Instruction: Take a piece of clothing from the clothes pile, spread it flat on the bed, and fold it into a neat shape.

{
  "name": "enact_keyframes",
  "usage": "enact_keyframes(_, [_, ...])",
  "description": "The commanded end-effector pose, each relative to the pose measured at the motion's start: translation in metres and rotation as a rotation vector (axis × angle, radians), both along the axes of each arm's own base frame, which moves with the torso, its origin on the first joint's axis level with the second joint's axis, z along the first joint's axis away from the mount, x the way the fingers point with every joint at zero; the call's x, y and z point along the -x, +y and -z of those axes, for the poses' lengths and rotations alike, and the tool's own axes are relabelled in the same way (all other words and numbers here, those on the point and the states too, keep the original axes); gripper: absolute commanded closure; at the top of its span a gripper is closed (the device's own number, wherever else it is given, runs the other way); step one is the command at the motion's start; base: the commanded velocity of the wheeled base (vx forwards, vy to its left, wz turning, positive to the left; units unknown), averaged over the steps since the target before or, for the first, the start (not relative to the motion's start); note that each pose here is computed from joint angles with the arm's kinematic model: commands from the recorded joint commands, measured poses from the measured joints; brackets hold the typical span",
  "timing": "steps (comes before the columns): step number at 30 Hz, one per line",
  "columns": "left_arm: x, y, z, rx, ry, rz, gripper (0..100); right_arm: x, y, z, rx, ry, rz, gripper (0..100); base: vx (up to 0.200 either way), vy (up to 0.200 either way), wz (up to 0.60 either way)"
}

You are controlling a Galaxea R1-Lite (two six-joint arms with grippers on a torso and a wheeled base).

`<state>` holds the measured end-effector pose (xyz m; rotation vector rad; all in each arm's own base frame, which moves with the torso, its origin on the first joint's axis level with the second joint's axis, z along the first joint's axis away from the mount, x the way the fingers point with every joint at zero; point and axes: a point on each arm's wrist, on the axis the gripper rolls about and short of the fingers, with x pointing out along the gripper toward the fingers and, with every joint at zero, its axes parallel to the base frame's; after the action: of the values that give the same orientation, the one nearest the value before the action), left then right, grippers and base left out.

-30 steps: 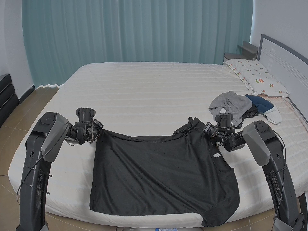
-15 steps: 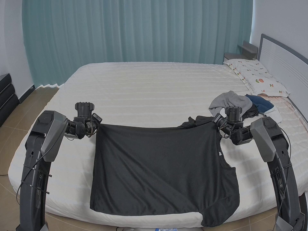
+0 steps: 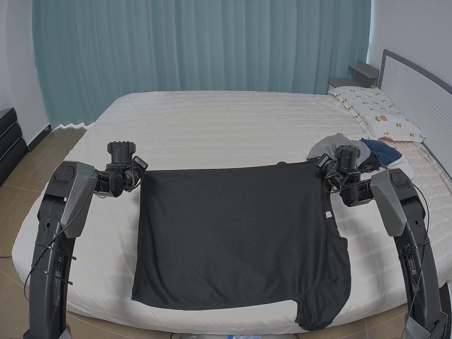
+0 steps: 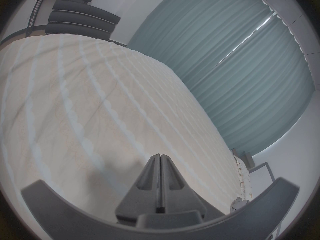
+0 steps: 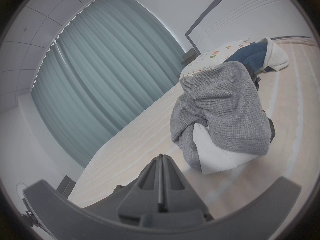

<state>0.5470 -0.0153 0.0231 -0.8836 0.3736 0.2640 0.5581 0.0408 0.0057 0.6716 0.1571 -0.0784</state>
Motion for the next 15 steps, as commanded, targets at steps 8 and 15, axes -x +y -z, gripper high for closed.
enact_keyframes(8, [-0.001, -0.006, 0.028, -0.001, 0.035, 0.019, 100, 0.001, 0.005, 0.04, 0.052, 0.076, -0.019, 100, 0.0, 0.0, 0.0])
enact_keyframes(15, [-0.001, -0.011, 0.035, 0.004, 0.049, 0.034, 100, 0.002, 0.006, 0.043, 0.056, 0.096, -0.019, 0, 0.0, 0.0, 0.0])
